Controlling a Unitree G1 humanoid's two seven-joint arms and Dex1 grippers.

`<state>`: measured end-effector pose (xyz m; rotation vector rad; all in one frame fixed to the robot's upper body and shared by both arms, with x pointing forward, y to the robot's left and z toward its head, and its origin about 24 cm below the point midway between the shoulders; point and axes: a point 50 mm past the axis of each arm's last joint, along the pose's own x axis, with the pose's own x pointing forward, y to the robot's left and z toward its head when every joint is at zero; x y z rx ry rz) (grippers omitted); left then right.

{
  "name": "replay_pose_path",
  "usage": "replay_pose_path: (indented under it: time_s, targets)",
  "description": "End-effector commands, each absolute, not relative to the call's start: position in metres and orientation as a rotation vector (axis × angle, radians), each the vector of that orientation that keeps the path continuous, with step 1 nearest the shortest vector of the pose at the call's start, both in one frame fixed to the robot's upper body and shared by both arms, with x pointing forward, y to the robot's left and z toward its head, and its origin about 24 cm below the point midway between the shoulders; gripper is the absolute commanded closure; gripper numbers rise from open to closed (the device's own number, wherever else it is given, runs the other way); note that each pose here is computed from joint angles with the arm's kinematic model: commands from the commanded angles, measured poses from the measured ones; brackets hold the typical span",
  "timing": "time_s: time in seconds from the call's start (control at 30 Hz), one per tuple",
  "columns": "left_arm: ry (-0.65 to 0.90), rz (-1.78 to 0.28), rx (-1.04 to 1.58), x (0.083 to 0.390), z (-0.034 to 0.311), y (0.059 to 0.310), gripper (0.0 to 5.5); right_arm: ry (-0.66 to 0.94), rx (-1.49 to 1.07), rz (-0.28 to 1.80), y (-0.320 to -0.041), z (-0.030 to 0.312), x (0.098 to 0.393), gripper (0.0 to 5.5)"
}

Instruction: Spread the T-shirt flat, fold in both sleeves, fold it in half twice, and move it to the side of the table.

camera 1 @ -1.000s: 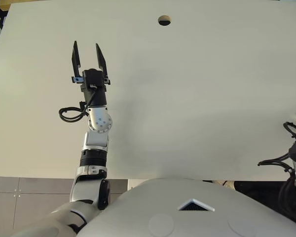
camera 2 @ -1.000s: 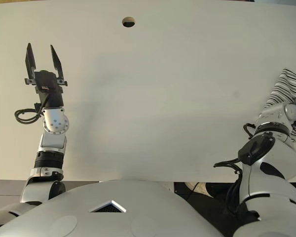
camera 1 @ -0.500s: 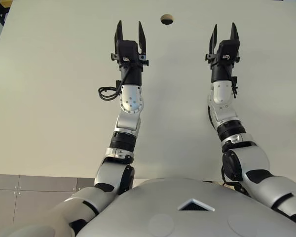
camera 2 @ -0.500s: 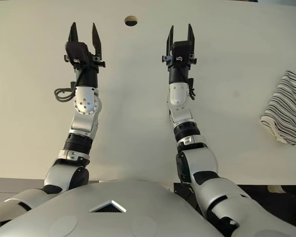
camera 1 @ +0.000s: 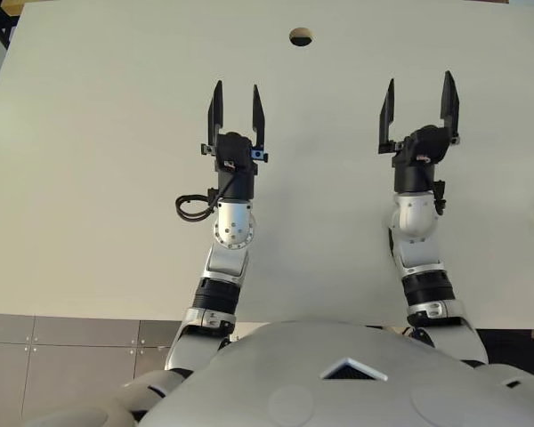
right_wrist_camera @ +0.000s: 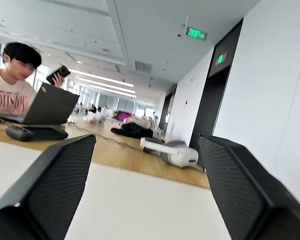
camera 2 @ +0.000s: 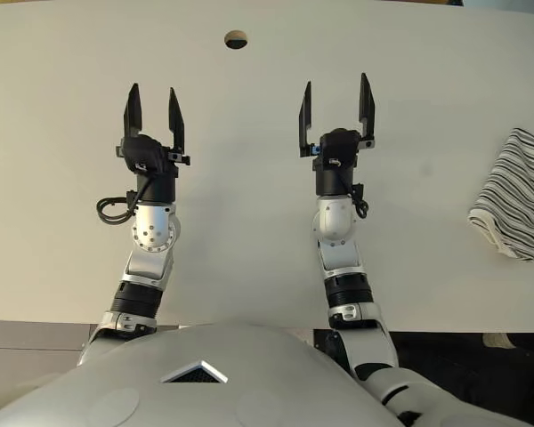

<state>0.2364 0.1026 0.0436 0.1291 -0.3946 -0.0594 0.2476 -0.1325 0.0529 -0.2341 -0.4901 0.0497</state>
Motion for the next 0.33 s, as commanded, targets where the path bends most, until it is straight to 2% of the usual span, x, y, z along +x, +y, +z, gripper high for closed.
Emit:
replay_pose_path:
  time_s: [0.03,0.13,0.33]
  targets:
    - [-0.411,-0.115,0.124,0.2336,0.0439,0.097,2.37,-0.512,-0.251,0.067,-0.1281,0.0553,0.2474,1.69]
    - [-0.427,-0.09,0.111,0.2357,0.0457,0.0971,2.1,-0.509,-0.252,0.062,-0.1286,0.0545,0.2496,1.69]
    - [-0.433,-0.09,0.114,0.2376,0.0459,0.0919,2.1,-0.522,-0.248,0.058,-0.1305,0.0563,0.2502,1.69]
